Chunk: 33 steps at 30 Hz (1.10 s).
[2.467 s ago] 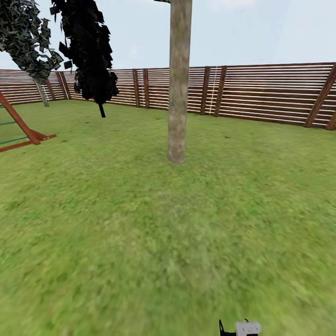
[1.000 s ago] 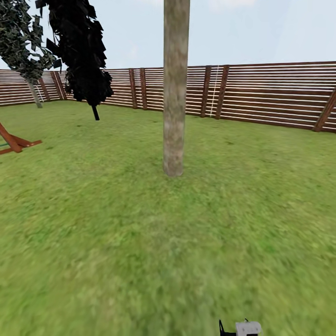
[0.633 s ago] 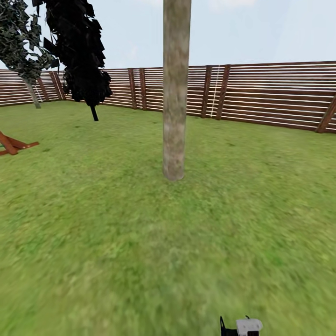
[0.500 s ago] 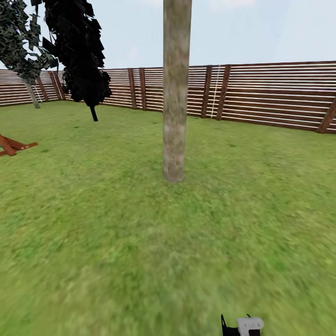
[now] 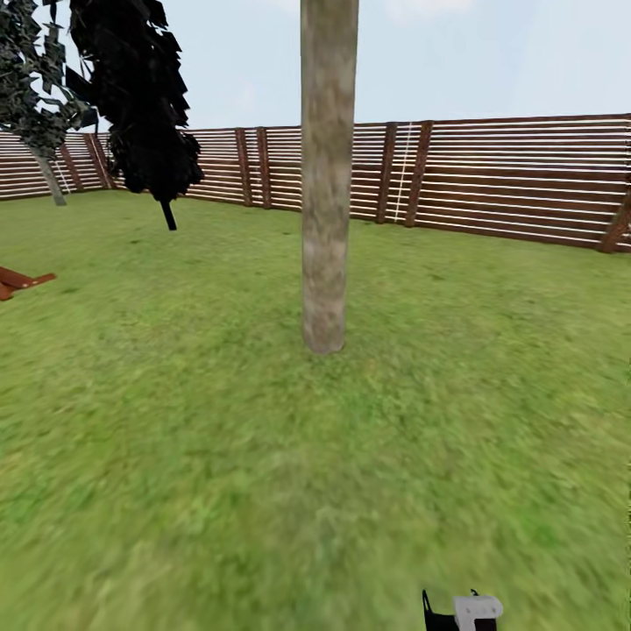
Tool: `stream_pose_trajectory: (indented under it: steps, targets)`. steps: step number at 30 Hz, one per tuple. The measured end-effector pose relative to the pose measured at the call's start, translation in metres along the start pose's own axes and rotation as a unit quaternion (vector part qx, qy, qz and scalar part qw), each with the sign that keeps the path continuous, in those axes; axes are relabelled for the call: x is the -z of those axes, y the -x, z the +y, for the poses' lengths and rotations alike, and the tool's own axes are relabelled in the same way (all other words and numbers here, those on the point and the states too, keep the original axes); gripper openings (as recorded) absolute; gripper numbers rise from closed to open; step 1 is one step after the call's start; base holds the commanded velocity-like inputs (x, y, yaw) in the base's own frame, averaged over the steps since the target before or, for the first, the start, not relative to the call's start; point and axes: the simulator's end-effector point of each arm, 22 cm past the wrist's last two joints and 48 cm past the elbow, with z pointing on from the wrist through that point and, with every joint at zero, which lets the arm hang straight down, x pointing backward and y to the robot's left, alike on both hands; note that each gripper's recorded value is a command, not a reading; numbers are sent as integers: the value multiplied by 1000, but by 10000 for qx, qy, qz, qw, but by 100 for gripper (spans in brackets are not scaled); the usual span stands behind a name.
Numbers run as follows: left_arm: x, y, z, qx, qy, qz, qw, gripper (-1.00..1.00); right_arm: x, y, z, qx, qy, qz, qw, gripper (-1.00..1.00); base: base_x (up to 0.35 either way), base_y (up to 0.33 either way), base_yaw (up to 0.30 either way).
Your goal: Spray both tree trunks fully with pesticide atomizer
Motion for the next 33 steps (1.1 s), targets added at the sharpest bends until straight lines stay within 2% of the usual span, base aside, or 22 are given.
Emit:
stream_pose_trajectory:
  steps: [19,30,33]
  targets:
    - [0,4,0,12,-5,-50,10000,-100,0,4,-1,-6,-6,-39,10000,100,339,0,-279]
    - [0,4,-1,14,-12,-46,10000,-100,0,4,-1,-4,-9,-41,10000,100,340,0,-22]
    - [0,4,-1,15,-12,-45,10000,-100,0,3,-1,-1,-6,-36,10000,100,340,0,-211]
